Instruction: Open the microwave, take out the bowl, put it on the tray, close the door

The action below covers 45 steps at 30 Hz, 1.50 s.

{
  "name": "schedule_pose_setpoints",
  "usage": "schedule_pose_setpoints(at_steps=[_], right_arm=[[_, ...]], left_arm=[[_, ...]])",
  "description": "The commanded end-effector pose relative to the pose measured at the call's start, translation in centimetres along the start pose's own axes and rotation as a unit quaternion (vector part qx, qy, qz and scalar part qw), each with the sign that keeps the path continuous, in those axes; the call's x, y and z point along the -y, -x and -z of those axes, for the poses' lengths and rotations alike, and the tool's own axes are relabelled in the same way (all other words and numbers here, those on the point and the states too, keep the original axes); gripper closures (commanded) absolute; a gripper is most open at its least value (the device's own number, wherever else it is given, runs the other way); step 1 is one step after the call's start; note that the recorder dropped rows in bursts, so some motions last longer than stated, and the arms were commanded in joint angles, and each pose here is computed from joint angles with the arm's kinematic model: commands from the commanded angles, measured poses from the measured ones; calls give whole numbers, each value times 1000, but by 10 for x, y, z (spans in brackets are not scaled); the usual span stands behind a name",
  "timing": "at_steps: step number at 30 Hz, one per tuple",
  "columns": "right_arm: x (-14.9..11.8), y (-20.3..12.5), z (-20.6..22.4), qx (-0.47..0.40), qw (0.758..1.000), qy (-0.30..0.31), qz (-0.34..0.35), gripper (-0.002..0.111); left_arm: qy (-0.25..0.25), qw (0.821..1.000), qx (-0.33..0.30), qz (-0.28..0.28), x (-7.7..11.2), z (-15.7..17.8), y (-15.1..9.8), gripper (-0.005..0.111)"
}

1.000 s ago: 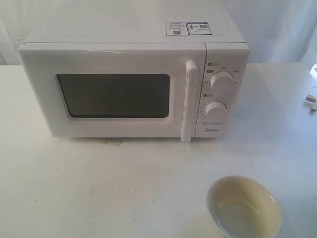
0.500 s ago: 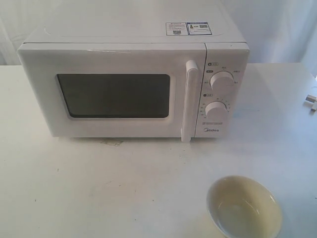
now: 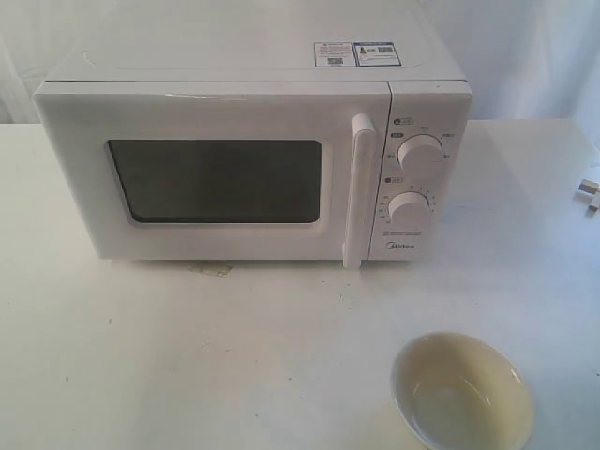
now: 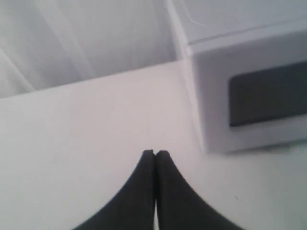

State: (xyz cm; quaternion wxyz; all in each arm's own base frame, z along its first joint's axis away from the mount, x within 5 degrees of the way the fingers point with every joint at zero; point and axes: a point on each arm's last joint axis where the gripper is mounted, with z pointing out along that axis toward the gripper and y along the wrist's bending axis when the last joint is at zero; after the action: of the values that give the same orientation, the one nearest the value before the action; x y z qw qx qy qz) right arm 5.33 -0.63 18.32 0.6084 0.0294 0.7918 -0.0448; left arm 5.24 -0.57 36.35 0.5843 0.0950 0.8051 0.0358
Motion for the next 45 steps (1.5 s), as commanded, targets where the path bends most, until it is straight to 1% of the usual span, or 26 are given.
schedule_pose_setpoints(at_steps=[1,5,6,7,8,9,10,14,16,17,23,33,38,45], right_arm=[[0,-1,0,1,1000,-2,-4,108],[0,-1,0,1,1000,-2,-4,108],[0,-1,0,1,1000,-2,-4,108],[0,-1,0,1,1000,-2,-4,108],[0,-1,0,1,1000,-2,-4,108],[0,-1,0,1,1000,-2,-4,108],[0,-1,0,1,1000,-2,-4,108],[0,-1,0,1,1000,-2,-4,108],[0,-1,0,1,1000,-2,-4,108],[0,-1,0,1,1000,-2,-4,108],[0,-1,0,1,1000,-2,-4,108],[0,-1,0,1,1000,-2,-4,108],[0,-1,0,1,1000,-2,-4,108],[0,-1,0,1,1000,-2,-4,108]], left_arm=[[72,996,45,30,-5,-28,-34,107],[83,993,22,79,-2,-52,-74,107],[84,992,15,89,0,-60,-92,107],[87,992,13,90,1,-62,-102,107],[91,991,14,93,4,-65,-116,107],[93,991,14,93,5,-66,-123,107],[96,990,16,99,8,-68,-137,107],[99,984,21,144,15,-70,-168,107],[99,984,34,147,16,-68,-170,107],[91,985,16,148,18,-67,-174,107],[69,986,-24,148,26,-62,-185,107],[64,986,-19,151,27,-61,-185,107],[39,989,-17,139,29,-61,-184,107],[34,992,-19,122,30,-61,-184,107]])
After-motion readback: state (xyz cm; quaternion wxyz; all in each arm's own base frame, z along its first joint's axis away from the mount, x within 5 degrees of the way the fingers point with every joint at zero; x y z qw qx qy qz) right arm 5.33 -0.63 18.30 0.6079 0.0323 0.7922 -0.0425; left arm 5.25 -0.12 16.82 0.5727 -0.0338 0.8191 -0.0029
